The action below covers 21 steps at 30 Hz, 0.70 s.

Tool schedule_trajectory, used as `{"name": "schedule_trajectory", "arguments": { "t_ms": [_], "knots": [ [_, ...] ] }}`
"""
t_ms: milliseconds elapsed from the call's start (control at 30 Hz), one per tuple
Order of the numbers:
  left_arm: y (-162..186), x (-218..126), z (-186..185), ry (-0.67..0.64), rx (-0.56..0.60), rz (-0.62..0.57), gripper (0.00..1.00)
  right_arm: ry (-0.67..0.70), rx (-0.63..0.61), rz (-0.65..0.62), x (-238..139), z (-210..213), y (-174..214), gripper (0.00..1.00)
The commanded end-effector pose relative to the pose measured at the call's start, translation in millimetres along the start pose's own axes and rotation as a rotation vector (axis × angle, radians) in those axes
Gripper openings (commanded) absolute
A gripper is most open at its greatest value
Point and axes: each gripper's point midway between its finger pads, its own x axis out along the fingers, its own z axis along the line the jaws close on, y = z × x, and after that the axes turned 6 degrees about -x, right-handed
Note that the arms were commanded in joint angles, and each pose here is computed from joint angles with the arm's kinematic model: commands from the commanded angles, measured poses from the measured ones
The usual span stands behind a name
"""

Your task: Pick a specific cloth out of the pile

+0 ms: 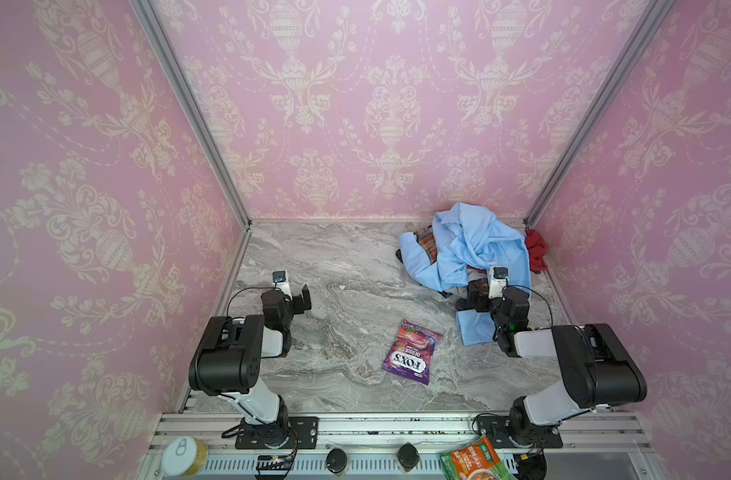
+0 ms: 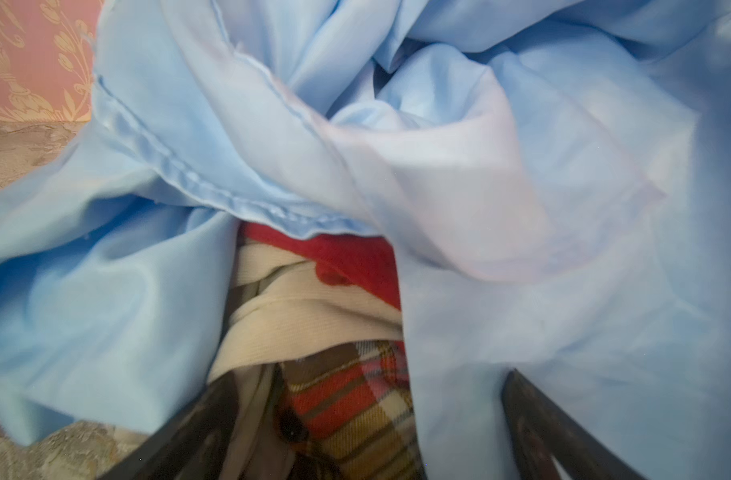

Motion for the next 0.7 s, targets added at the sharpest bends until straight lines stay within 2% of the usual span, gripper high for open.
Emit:
{"name": "schedule_trajectory", "arguments": {
  "t_ms": [0,467,667],
  "knots": [
    [-5.1,-0.3,0.2,-0.008,0.03,-0.022,0.99,-0.009,0.008,-0.01,0.8,2.7,-3.5,1.0],
    [-4.8,-0.2,-0.1,-0.005,0.031,-0.021,0.99,-0.009,0.008,-0.007,0.9,2.8,-2.8,1.0],
    [-8.1,-4.9,14.8,-0.089,-0.004,-0.059,0.99,-0.022,0.025,-0.008,1.0,1.4,-3.1,1.0]
  ]
}}
